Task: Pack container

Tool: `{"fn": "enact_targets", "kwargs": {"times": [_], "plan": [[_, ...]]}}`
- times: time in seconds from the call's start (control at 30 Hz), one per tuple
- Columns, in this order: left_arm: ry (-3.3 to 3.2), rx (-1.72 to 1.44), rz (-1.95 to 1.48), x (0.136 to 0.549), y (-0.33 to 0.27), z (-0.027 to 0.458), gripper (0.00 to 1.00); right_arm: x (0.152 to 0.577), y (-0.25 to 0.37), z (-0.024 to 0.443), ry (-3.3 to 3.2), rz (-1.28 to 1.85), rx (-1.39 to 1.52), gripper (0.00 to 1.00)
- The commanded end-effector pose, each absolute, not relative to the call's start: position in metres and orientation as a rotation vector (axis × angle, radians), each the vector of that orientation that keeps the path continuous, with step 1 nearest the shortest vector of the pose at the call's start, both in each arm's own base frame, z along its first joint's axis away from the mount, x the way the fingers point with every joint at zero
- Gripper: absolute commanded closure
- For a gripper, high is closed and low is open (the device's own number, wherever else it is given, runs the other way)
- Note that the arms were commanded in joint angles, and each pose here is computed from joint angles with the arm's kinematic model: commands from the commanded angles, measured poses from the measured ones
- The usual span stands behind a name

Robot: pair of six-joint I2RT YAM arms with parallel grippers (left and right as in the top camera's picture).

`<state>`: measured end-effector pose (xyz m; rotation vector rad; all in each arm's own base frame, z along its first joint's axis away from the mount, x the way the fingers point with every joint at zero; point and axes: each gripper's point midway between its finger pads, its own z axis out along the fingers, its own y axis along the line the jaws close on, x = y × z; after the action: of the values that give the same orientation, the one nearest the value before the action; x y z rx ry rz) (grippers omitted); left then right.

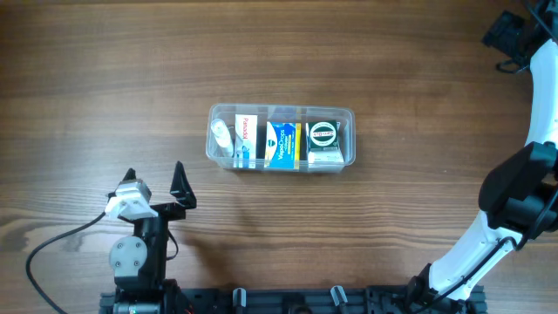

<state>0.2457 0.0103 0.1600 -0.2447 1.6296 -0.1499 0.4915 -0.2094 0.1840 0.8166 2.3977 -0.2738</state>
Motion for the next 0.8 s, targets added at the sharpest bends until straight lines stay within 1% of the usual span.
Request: {"fn": "enact_targets", "kwargs": {"times": [0.0,0.77], "plan": [[1.633,-0.211,-0.203,0.2461,0.0016,0.1572,0.00,0.4931,-0.2108,0.1861,2.397,-0.296,0.797,0.00],[1.634,-0.193,-0.222,0.2460,-0.0025,0.1577,0.00,0.4931,-0.2108,0.1861,2.397,-0.296,0.797,0.00]]}}
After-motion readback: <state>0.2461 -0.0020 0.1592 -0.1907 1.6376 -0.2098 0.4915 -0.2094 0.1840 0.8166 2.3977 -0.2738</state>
